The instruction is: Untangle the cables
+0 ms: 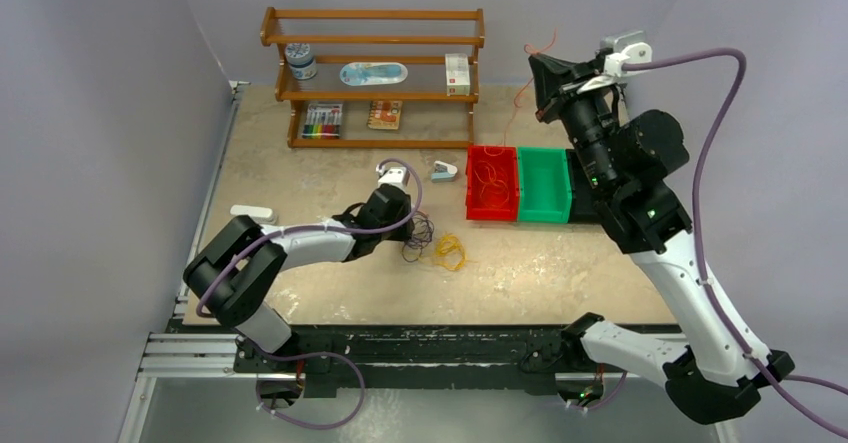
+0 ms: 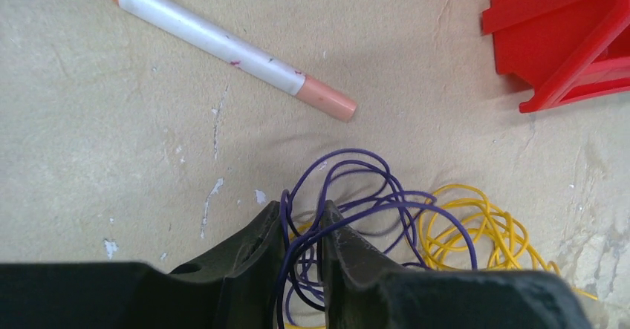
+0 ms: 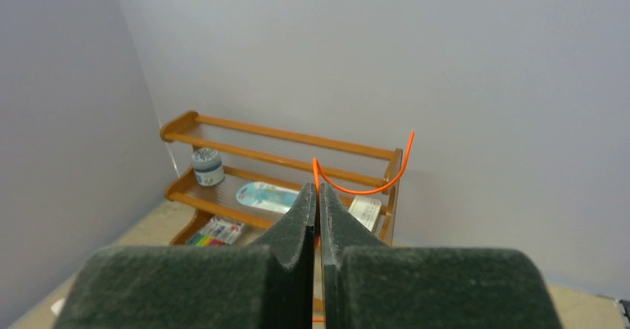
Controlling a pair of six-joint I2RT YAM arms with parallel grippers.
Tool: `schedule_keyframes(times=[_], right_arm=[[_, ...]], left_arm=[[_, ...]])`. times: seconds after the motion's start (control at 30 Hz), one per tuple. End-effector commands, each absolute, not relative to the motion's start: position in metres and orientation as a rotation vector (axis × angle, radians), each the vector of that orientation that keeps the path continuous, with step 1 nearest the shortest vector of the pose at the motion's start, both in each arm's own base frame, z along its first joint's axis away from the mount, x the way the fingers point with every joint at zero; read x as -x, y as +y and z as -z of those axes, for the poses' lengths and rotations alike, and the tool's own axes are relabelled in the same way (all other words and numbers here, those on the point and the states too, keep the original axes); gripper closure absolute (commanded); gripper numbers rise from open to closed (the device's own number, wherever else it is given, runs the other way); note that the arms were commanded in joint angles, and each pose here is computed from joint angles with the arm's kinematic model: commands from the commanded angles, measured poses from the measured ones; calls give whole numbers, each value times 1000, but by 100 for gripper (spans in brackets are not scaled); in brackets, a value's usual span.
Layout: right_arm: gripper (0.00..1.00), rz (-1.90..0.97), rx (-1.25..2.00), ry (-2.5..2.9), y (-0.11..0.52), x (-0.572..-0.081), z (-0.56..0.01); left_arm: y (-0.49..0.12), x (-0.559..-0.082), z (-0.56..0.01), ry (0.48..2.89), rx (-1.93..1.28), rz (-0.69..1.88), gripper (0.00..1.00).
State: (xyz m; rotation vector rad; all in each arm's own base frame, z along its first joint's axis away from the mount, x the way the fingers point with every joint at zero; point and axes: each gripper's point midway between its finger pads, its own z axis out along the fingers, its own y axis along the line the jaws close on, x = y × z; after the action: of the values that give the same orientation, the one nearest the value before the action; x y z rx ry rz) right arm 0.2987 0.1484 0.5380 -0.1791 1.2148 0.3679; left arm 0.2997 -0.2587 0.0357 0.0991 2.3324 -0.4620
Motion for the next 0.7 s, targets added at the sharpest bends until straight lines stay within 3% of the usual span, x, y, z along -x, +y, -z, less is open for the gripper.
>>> schedule_keyframes(times=[0.0, 0.4, 0.67], right_arm=[[100, -348, 166, 1299, 152, -312, -514], [100, -265, 121, 1502, 150, -348, -446], [100, -265, 139, 1576, 154, -365, -416]], left_arm=[[-257, -304, -59, 2272, -112, 456, 80], [-251, -306, -77, 2247, -100, 432, 100], [-245, -307, -80, 2242, -85, 400, 100]])
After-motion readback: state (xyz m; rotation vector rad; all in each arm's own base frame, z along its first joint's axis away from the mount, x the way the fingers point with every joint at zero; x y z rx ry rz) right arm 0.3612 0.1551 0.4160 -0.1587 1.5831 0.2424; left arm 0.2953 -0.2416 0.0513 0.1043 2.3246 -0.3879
